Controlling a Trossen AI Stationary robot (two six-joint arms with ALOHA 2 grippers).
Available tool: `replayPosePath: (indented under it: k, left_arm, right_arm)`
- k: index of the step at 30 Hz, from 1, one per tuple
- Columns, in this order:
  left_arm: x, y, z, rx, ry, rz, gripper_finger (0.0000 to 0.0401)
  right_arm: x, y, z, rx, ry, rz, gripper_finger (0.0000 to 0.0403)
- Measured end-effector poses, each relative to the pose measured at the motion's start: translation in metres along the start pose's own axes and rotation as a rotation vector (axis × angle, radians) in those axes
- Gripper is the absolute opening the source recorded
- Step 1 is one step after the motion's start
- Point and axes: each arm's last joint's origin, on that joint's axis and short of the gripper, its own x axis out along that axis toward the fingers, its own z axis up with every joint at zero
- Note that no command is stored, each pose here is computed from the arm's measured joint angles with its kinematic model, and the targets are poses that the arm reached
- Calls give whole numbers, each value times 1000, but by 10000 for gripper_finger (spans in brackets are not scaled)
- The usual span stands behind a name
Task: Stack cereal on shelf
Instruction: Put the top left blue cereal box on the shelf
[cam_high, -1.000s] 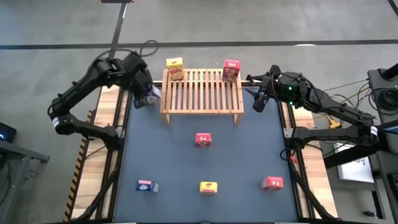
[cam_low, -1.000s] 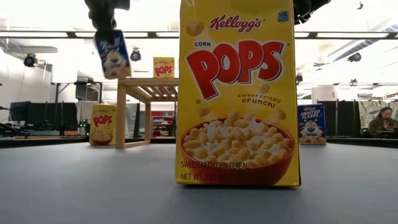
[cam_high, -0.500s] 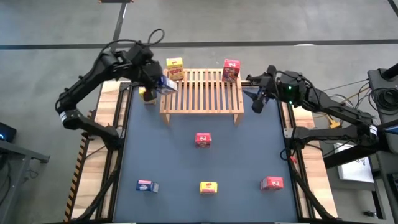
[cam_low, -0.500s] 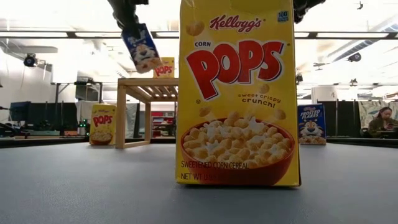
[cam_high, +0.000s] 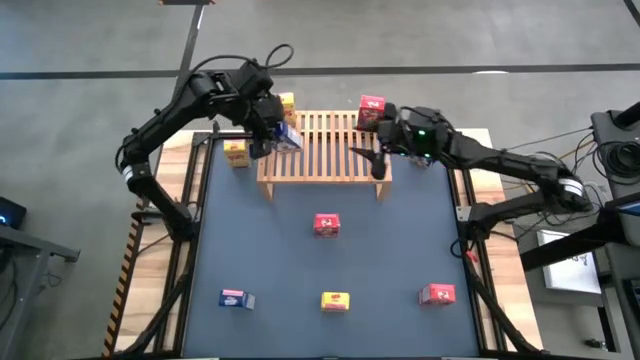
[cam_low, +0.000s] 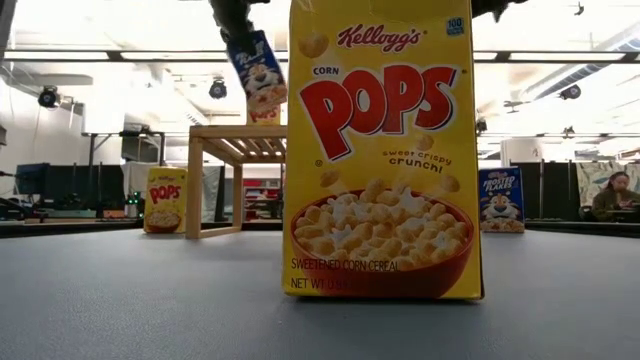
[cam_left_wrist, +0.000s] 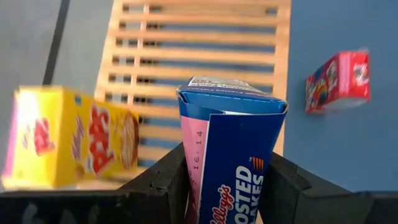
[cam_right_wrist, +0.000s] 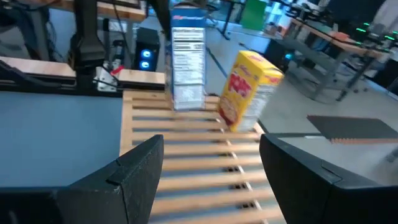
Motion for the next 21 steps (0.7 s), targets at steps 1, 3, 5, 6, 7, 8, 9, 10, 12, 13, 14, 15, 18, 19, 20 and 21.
replayPosePath:
  k: [1,3,5,6,7,8,9,10,12,13,14,15,18,19,20,21]
  left_arm:
    - [0,-1,4,7,-7,-1,131]
    - [0,-3,10,20,-12,-8,131]
    - [2,-5,16,32,-13,-17,131]
    - [3,-6,19,38,-16,-20,131]
    - [4,-7,21,44,-18,-22,131]
    - [5,-9,23,49,-20,-25,131]
    - [7,-10,24,53,-17,-30,131]
    - [8,-11,26,58,-14,-34,131]
    - [12,-12,28,63,-7,-41,131]
    - [13,-13,28,65,-4,-45,131]
    - [15,-14,29,67,-2,-47,131]
    - [16,-14,29,69,3,-50,131]
    - [20,-16,28,70,15,-57,131]
    - [21,-16,28,71,19,-59,131]
    - [21,-16,28,72,20,-60,131]
    - [21,-17,28,74,19,-61,131]
  right_arm:
    - [7,-1,2,-1,-3,11,256]
    - [20,-2,5,-1,5,23,256]
    - [34,-1,9,-16,8,34,256]
    - [40,-2,10,-29,11,38,256]
    - [46,-2,11,-44,11,42,256]
    - [52,-2,12,-51,15,46,256]
    - [58,-2,13,-57,16,50,256]
    - [64,-2,14,-59,18,53,256]
    - [75,-2,15,-60,29,61,256]
    - [81,-1,15,-62,34,67,258]
    - [86,0,15,-62,41,73,260]
    - [90,0,14,-61,53,79,265]
    - [104,1,15,-57,64,119,284]
    - [108,2,15,-53,71,152,291]
    - [112,2,14,-48,76,174,297]
    - [117,3,15,-37,75,188,303]
